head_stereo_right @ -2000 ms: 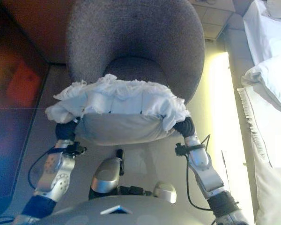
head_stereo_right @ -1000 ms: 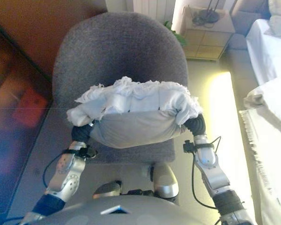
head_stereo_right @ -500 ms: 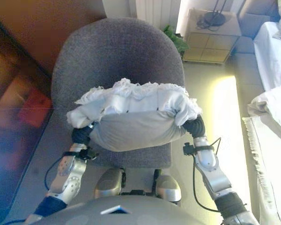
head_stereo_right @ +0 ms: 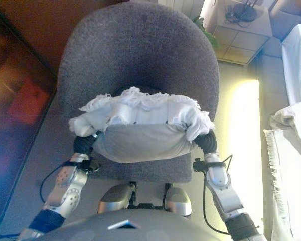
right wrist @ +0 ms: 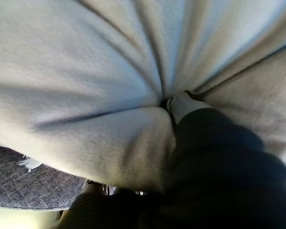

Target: Pick up the cushion and take it to the sofa

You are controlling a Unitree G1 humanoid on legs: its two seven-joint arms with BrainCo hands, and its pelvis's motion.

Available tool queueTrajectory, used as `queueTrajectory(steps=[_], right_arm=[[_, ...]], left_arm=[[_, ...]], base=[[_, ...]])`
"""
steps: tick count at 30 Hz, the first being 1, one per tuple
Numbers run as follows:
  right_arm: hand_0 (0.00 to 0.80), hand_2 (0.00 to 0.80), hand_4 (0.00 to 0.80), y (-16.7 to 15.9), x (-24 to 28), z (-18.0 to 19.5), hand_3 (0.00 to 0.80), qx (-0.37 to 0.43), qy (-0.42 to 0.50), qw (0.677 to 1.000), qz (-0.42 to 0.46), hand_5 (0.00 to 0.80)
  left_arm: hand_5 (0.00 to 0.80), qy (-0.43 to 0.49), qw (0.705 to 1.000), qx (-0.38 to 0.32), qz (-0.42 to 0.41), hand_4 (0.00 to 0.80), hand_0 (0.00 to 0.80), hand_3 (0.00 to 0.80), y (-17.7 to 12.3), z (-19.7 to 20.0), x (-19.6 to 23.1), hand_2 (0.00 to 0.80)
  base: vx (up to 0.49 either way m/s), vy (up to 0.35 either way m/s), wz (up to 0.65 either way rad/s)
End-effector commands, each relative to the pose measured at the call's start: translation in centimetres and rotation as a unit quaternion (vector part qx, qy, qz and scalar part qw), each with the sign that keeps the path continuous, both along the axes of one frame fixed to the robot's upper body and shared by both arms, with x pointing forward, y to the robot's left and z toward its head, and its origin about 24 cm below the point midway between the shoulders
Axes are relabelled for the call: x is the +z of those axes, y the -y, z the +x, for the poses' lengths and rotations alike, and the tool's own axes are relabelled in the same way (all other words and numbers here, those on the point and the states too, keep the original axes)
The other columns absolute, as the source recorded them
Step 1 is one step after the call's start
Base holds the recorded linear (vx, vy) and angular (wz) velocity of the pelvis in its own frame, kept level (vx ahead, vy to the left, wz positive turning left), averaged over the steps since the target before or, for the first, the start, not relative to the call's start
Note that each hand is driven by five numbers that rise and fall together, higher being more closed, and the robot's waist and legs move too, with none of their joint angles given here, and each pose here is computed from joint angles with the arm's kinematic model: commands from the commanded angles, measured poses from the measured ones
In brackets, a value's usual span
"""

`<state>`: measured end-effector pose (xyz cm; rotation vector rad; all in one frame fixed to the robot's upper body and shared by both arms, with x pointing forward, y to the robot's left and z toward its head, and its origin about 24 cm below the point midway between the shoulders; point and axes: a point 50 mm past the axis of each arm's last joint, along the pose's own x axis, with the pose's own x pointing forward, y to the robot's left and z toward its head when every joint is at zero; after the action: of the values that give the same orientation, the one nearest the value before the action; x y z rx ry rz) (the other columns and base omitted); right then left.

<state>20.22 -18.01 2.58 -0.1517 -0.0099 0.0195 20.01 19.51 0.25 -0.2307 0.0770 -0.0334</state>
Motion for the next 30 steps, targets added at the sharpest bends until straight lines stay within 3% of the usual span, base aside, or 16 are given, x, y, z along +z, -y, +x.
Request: queueTrajectory(steps=[1,18,30], right_arm=[[0.8,0.8,0.8,-2.4,4.5,2.6,0.8,0.041,0.126,0.991,0.012,0.8],[0.8,0.8,0.8,-4.3,6.7,5.6,0.8,0.067,0.198,0.978,-0.006,0.8],[0.8,0.8,0.8,-7.2,11.0,11.3,0.8,0.069,0.242,0.968,0.001,0.8]], left_arm=[[0.8,0.162,0.985,-0.049,-0.023,0.8,0.8,0.8,2.8,2.8,6.1,0.8],[0.8,0.234,0.972,-0.009,-0.004,0.8,0.8,0.8,4.1,5.1,8.7,0.8],[0.8,0.307,0.951,0.029,0.027,0.8,0.8,0.8,6.7,10.0,12.6,0.8]], base=[[-0.151,-0.047,-0.13],[-0.036,-0.038,0.07],[-0.023,0.0,0.07]])
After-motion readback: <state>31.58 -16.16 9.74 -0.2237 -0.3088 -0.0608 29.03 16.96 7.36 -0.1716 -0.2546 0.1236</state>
